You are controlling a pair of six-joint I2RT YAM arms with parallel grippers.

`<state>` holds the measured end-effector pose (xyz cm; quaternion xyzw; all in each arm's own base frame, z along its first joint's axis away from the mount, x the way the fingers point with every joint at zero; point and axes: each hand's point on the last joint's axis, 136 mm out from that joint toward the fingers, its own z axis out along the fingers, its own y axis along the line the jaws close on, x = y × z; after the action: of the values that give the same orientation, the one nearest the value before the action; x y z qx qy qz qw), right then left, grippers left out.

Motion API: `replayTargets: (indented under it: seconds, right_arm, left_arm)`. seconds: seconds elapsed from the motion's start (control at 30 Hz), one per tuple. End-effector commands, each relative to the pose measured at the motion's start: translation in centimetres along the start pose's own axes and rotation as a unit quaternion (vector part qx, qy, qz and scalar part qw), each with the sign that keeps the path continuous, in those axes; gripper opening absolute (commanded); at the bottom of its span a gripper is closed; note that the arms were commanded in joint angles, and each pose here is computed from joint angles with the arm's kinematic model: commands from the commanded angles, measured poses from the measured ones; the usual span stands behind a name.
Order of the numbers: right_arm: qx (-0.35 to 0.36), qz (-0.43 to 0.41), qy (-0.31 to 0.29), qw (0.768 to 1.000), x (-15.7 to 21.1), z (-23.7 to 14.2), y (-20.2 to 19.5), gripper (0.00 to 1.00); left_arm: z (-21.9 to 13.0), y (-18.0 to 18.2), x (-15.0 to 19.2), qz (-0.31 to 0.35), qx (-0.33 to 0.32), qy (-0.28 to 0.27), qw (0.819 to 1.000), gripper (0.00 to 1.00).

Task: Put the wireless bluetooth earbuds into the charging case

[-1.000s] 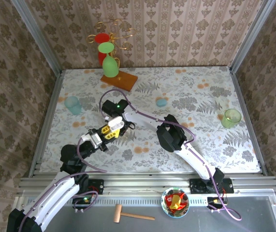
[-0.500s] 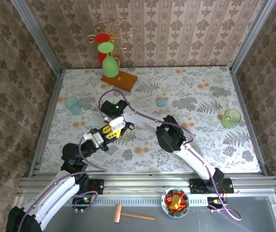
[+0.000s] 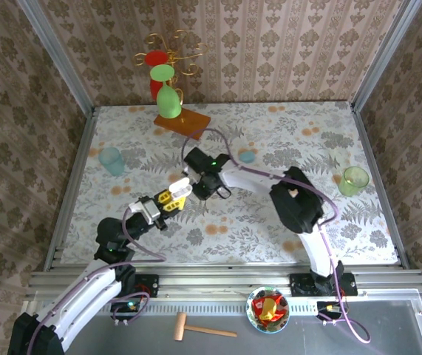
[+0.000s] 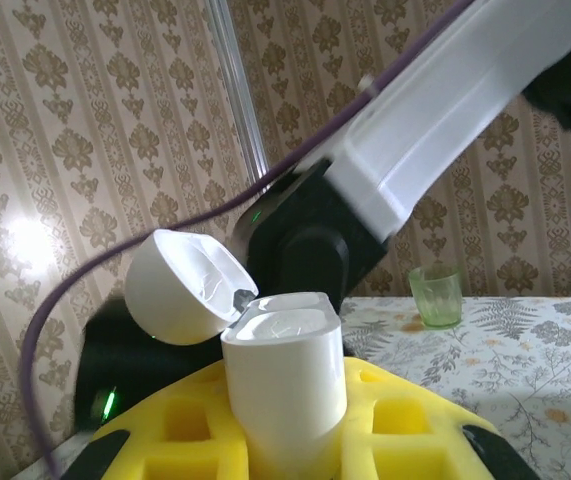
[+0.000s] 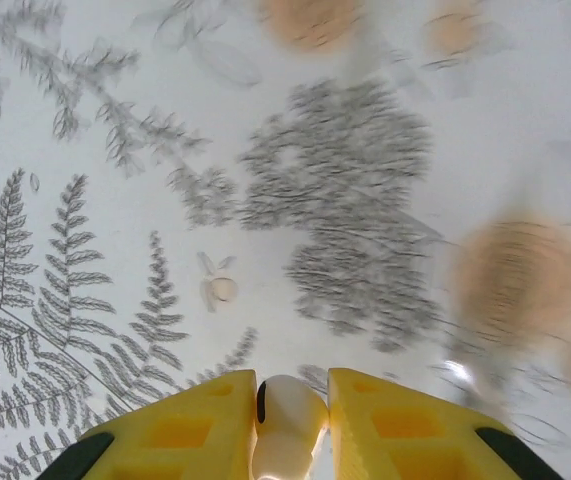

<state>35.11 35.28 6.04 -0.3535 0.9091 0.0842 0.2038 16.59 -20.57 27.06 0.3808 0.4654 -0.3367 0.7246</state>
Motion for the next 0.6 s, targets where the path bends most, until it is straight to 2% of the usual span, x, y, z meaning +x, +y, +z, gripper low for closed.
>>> replayTargets:
  seconds: [0.0, 0.17, 0.27, 0.4, 0.57]
  right_arm:
    - [-0.018, 0.049, -0.144, 0.988, -4.8, -4.6, -0.9, 0.24]
    - [-0.014, 0.086, -0.246, 0.965, -4.9, -9.5, -3.0, 0.24]
    - [-0.027, 0.095, -0.331, 0.939, -5.5, -14.1, -3.1, 0.24]
    - [-0.050, 0.091, -0.412, 0.905, -5.7, -19.8, -2.3, 0.23]
    - [-0.061, 0.051, -0.474, 0.877, -5.7, -25.1, 0.2, 0.24]
  left_arm:
    - [0.3, 0.2, -1.0, 0.008, -0.004, -0.019, 1.000, 0.03]
    - [0.8, 1.3, -0.3, -0.018, -0.027, -0.013, 0.999, 0.03]
    - [1.3, 1.6, 0.1, -0.029, -0.032, -0.015, 0.999, 0.03]
    - [2.0, 2.0, 0.4, -0.037, -0.043, -0.025, 0.998, 0.03]
    - [3.4, 2.3, 1.3, -0.046, -0.046, -0.020, 0.998, 0.03]
